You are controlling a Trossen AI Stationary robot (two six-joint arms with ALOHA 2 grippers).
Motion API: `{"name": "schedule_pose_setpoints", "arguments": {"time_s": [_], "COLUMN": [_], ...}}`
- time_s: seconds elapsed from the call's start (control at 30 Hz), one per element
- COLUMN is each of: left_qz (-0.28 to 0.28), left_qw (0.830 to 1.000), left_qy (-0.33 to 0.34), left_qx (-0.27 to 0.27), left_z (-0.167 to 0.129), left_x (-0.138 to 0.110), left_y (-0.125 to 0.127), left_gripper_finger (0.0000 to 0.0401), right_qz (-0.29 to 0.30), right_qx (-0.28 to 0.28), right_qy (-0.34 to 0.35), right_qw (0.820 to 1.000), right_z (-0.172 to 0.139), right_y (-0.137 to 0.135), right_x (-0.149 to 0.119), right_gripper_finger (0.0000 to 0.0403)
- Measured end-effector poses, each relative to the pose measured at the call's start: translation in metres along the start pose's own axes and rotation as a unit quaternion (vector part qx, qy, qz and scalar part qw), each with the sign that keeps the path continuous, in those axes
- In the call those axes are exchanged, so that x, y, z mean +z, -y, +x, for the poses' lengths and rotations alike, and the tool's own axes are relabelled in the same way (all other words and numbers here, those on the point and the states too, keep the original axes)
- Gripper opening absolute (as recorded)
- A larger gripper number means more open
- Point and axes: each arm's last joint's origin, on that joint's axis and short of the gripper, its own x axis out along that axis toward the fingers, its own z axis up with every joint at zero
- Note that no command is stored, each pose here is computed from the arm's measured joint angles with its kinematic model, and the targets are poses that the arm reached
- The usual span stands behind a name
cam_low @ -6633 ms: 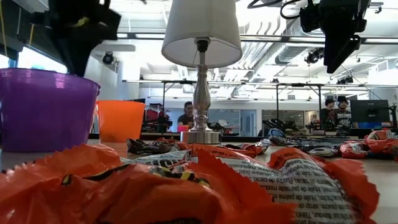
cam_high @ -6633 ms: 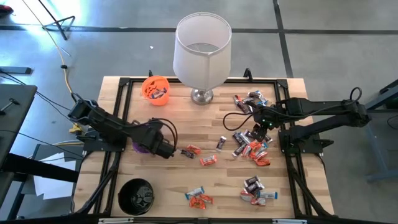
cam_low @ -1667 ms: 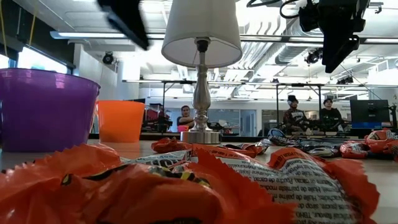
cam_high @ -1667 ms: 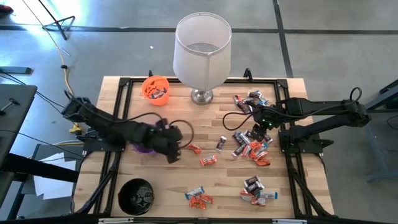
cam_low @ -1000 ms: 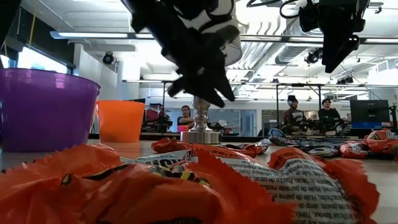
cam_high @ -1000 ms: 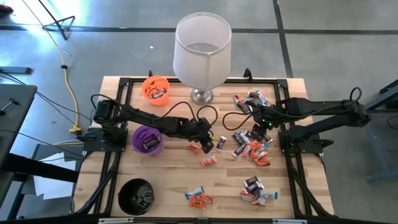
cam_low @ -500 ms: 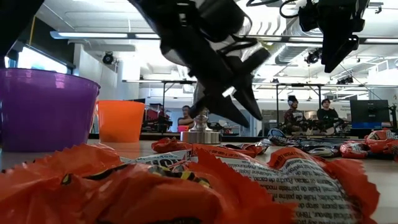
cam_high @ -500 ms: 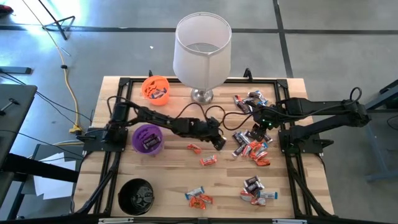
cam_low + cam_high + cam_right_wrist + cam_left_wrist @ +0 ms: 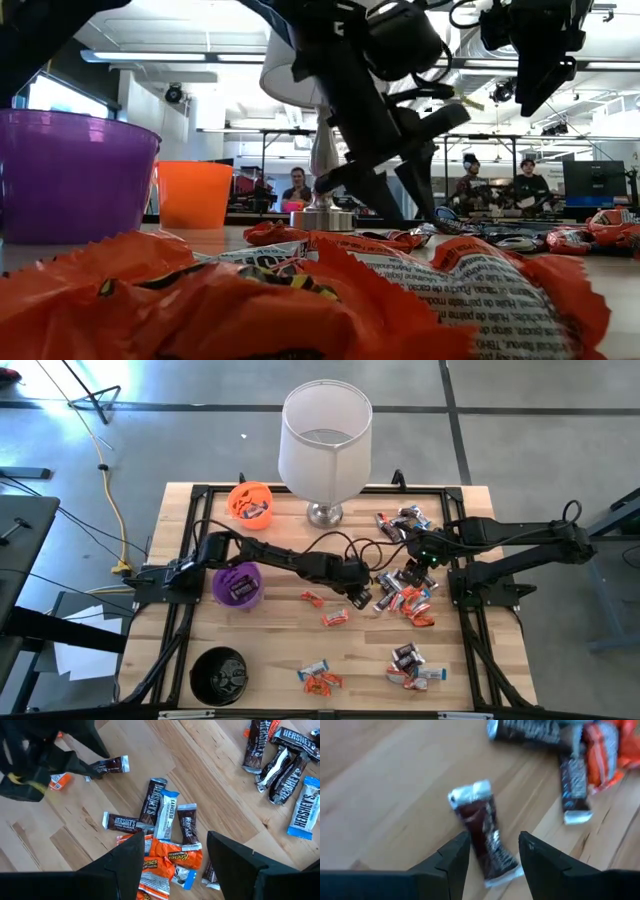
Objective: Sort candy
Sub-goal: Put the brown chocolate into the purple bucket
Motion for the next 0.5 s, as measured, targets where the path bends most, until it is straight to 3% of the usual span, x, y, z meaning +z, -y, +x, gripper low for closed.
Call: {"name": "schedule_pose_setpoints", "arguments": {"time_s": [0.2, 0.5], "left_qz": [0.003, 0.085], "left_qw": [1.000, 0.996], "left_qy": [-0.009, -0.003], "left_qx": [-0.005, 0.016], "left_z": [0.015, 0.015], "left_x": [-0.004, -0.006], "left_y": [-0.002, -0.002], "left_gripper_finger": [0.0157, 0.0140], "right_qz": [0.000, 0.000], "right_qx": [0.001, 0.002], "right_qy": [0.001, 0.002], "right_qw": [1.000, 1.000], "right_z": [0.000, 0.000], "right_y": [0.000, 0.000], "right_x": [0.000, 0.000], "right_gripper_finger": [0.0211, 0.0211]}}
